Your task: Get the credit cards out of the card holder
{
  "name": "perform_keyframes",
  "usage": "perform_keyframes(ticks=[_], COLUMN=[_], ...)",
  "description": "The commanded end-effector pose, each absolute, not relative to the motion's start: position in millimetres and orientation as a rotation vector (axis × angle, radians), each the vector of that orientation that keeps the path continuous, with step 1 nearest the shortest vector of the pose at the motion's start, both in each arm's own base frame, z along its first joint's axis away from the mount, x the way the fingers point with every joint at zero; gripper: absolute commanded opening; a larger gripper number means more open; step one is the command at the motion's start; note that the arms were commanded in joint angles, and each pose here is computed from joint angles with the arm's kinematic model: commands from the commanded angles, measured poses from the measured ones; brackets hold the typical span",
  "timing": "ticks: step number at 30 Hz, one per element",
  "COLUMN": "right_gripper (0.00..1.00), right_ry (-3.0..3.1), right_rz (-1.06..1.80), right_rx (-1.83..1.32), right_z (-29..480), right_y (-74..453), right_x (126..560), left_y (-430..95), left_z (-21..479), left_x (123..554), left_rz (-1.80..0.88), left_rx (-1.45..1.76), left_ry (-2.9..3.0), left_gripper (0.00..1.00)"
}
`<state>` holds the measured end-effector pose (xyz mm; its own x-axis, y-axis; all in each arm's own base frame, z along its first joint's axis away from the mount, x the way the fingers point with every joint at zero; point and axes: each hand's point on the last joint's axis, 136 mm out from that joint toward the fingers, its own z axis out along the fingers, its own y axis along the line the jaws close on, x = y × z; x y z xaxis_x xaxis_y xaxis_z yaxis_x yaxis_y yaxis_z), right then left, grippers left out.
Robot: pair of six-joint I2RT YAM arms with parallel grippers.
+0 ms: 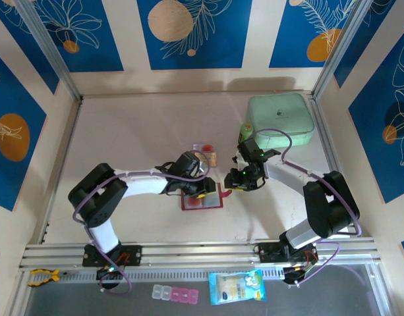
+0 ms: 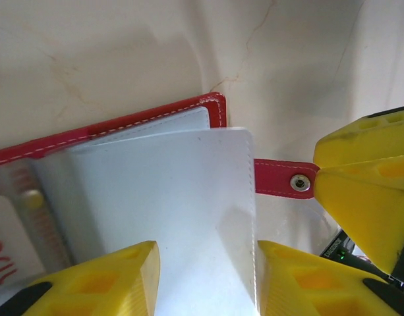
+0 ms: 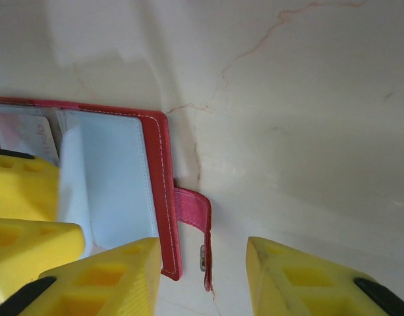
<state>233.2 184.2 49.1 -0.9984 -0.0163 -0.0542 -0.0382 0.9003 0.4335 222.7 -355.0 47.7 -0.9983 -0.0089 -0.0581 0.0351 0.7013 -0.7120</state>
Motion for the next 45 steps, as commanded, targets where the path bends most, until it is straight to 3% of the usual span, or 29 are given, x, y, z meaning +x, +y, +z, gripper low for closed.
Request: perform_keyframes(ticks=[1, 12, 21, 29, 36, 45], right_gripper=[0.37, 0.21, 0.15, 0.19, 0.27, 0.28], right_ry=[3.044, 3.056, 3.064, 3.073, 3.014, 2.924], right_rz=[0.742, 0.814, 0.808, 0.729, 0.666, 0.826], right_rx=[-0.062, -0.079, -0.124, -0.144, -0.155, -0.184], right_z=[43.4, 36.5, 36.7, 44.9, 73.2, 101.0], right_y=[186.5, 201.2, 211.3, 207.3, 205.4, 236.0], right_x=[223.9, 217.9, 215.0, 215.2, 222.0, 228.6], left_y=[-367.8, -359.6, -337.8, -285.6, -247.9, -246.4], left_z=[48.1, 48.1, 71.9, 78.8, 61.3, 39.7], left_x=[218.5, 216.3, 225.9, 231.2, 230.7, 223.9], left_rz=[-1.24, -1.204, -1.146, -0.896, -0.881, -0.91], left_rx=[0.04, 0.023, 0.003, 0.017, -0.105, -0.099], left_ry=[2.849, 2.843, 2.75, 2.756, 2.784, 2.86], left_gripper=[0.43, 0.54, 0.52, 0.52, 0.46, 0.41])
